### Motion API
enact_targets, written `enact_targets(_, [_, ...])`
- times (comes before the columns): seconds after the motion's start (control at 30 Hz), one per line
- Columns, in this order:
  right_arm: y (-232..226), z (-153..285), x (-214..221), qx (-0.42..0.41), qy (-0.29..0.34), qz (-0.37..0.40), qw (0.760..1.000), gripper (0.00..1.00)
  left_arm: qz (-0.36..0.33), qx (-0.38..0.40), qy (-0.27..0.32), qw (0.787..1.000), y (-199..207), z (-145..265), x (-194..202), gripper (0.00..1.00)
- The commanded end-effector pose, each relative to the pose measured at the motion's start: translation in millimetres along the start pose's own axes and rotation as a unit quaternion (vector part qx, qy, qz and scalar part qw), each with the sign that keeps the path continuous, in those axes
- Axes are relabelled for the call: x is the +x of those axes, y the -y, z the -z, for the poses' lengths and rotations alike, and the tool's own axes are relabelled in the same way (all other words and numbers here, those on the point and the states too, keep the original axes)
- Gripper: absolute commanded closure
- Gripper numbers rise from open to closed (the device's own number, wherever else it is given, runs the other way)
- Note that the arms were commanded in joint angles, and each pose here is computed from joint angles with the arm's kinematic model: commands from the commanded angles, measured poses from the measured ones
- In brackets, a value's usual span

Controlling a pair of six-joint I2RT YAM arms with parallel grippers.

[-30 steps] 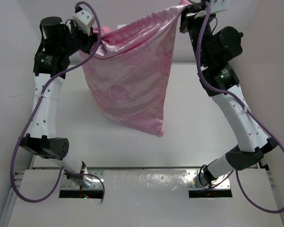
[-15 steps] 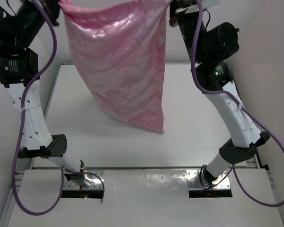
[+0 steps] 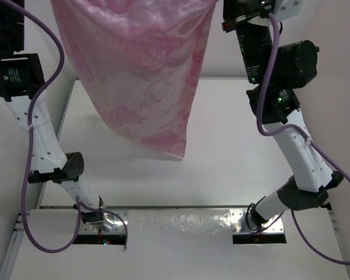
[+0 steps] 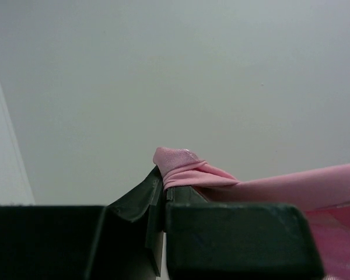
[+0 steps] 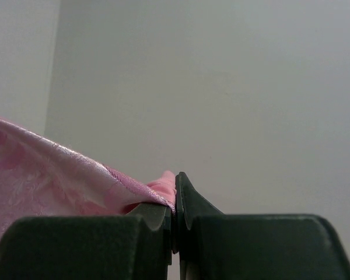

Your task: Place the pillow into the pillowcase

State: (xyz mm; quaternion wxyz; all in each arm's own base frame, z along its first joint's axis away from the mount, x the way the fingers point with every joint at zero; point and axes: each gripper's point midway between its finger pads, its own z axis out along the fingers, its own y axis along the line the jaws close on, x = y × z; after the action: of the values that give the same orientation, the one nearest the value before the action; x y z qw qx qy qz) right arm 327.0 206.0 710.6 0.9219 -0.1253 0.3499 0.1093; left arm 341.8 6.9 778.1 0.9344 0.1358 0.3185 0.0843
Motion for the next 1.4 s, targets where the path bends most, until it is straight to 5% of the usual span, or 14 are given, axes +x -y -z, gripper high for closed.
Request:
enact_targets(0.0, [39.7, 2.9, -79.8, 0.06, 0.104, -0.005, 0.993, 1.0, -0.04, -0.053, 0.022, 0.998, -28.0, 12.1, -38.0, 1.0])
enact_targets(0.03, [41.1, -1.4, -81.7, 0.062, 0.1, -0.007, 0.993, 1.0, -0.024, -0.036, 0.0, 0.999, -18.8, 16.6, -32.1, 1.0])
enact_targets(0.1, [31.6, -17.3, -36.8, 0.057, 0.056, 0.004, 0.997, 1.0, 0.003, 0.0, -0.099, 0.995, 3.9, 23.4, 56.6, 1.0])
enact_targets(0.23, [28.6, -28.3, -18.6, 0.062, 0.038, 0.027, 0.997, 1.0, -0.012, -0.044, -0.173, 0.984, -4.4, 41.3, 113.5, 1.0])
enact_targets(0.37, [36.1, -8.5, -61.6, 0.06, 0.084, 0.01, 0.995, 1.0, -0.037, -0.098, -0.113, 0.988, -50.6, 35.3, 55.5, 1.0])
enact_targets(0.6, [11.9, 38.9, -140.0, -0.032, 0.16, -0.078, 0.984, 1.0, -0.055, -0.094, -0.027, 0.994, -56.8, 30.8, -32.4, 1.0])
enact_targets(0.77, [-4.4, 5.8, -95.6, -0.029, 0.099, -0.031, 0.994, 1.0, -0.08, -0.136, 0.03, 0.987, -76.6, 33.6, -70.6, 1.0])
enact_targets(1.07, [-46.0, -20.3, 15.8, -0.047, 0.01, -0.021, 0.999, 1.0, -0.156, -0.262, -0.009, 0.952, -131.2, 50.5, -41.6, 1.0])
enact_targets(1.37, [-113.5, -23.3, -1.3, -0.111, 0.055, -0.051, 0.991, 1.0, -0.241, -0.326, -0.013, 0.914, -157.6, 71.7, -59.6, 1.0])
